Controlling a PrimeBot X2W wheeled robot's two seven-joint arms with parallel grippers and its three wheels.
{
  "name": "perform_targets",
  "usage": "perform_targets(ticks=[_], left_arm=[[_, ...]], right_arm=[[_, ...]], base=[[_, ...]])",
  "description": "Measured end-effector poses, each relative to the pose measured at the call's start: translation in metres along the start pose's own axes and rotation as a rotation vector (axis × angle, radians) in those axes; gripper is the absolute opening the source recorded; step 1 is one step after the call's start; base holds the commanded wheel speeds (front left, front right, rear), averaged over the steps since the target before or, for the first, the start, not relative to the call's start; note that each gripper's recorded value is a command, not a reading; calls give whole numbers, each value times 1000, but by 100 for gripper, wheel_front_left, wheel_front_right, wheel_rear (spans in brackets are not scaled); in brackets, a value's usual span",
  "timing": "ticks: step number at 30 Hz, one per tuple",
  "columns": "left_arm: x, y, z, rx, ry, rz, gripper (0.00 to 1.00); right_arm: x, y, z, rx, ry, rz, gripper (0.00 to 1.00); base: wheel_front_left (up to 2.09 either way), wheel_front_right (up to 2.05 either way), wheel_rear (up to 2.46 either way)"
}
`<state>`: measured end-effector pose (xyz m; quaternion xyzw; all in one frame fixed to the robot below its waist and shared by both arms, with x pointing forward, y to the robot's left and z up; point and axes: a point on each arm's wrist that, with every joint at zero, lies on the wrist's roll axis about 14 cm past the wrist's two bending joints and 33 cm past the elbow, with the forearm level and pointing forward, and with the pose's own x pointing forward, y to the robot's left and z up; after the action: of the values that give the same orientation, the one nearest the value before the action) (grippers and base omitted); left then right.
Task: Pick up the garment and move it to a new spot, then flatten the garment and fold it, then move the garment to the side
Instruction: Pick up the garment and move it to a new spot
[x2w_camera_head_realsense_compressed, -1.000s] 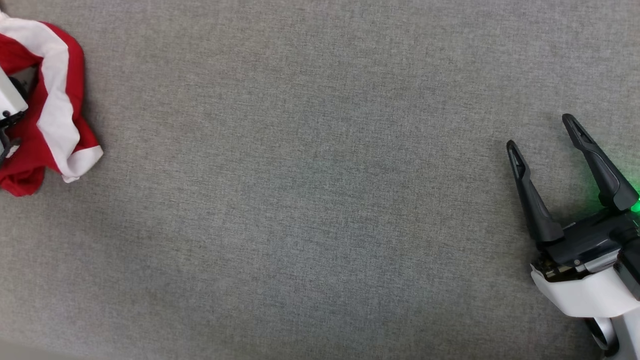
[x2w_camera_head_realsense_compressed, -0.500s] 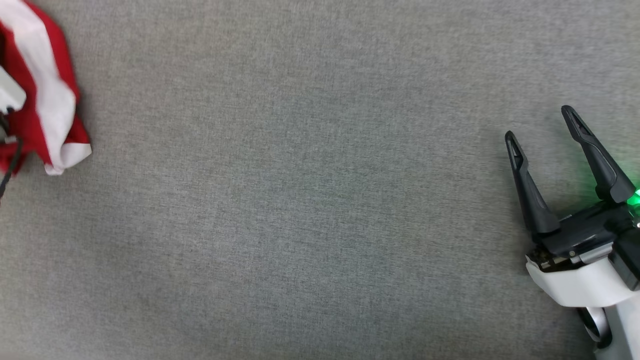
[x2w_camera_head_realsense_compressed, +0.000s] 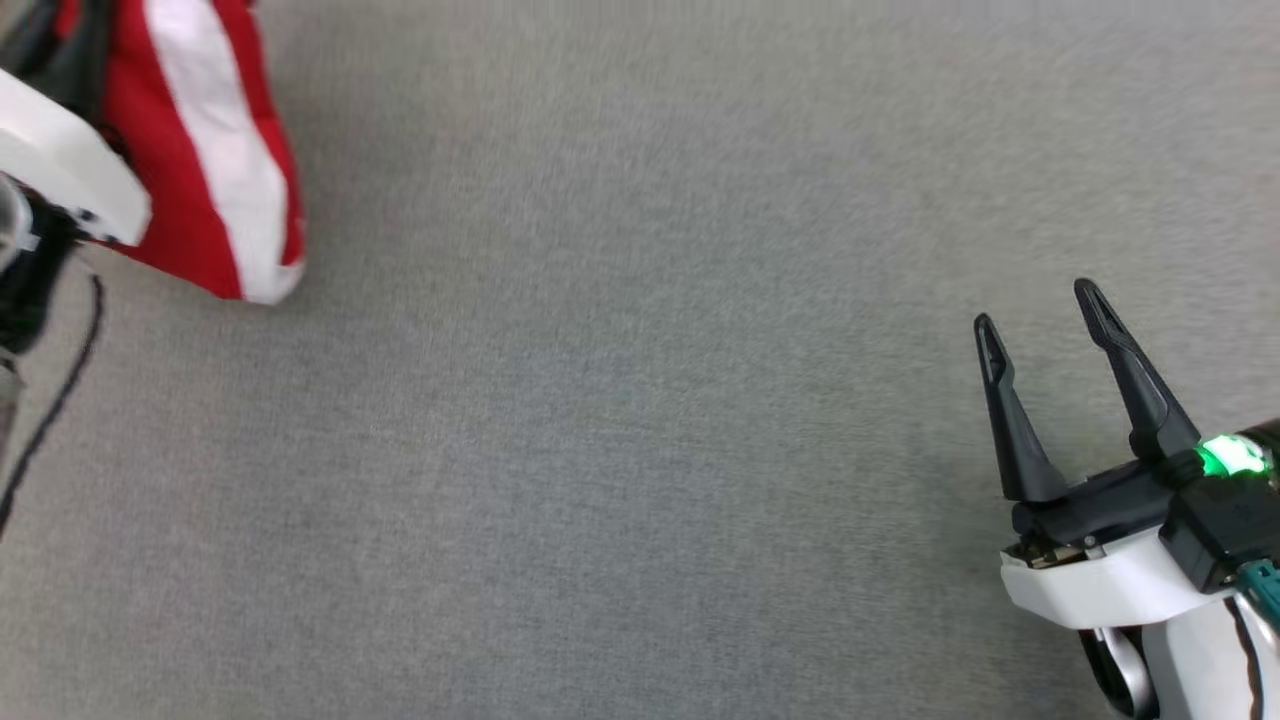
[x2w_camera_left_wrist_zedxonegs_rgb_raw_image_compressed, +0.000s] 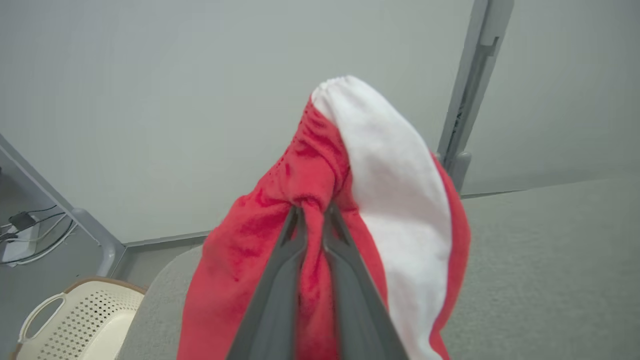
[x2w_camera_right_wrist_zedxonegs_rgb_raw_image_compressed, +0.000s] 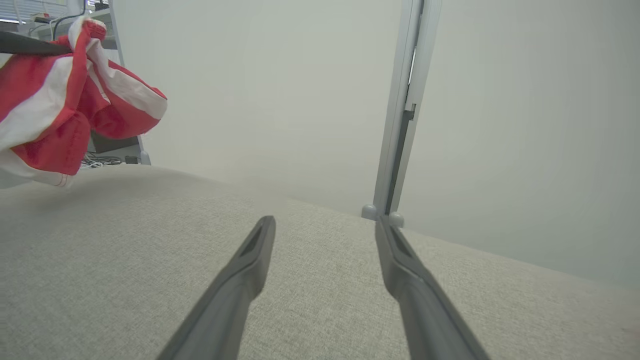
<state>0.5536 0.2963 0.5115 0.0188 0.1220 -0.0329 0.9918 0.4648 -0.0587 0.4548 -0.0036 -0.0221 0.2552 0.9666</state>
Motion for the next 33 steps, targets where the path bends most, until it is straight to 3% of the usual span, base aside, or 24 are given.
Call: perform_targets(ticks=[9, 20, 24, 26, 30, 33], left_arm=[[-29, -112, 48, 28, -136, -307, 0], [-61, -277, 81, -197, -249, -660, 0], [-68, -307, 80, -273, -285, -697, 0], [-68, -317, 70, -219, -308, -686, 0], [-64, -329, 11, -221, -205, -648, 0], [-55, -319, -30, -253, -122, -579, 0]], right_arm=[[-43, -14, 58, -33, -92, -122, 100], [-114, -49, 92, -79, -139, -328, 100], [-135, -61, 97, -81, -145, -401, 100], [-142, -65, 95, -81, -136, -424, 100], [-141, -69, 84, -70, -104, -437, 100], [-134, -71, 78, -68, -90, -431, 100]], base=[[0, 0, 0], [0, 0, 0], [0, 0, 0], [0, 0, 0], [0, 0, 0], [0, 0, 0]])
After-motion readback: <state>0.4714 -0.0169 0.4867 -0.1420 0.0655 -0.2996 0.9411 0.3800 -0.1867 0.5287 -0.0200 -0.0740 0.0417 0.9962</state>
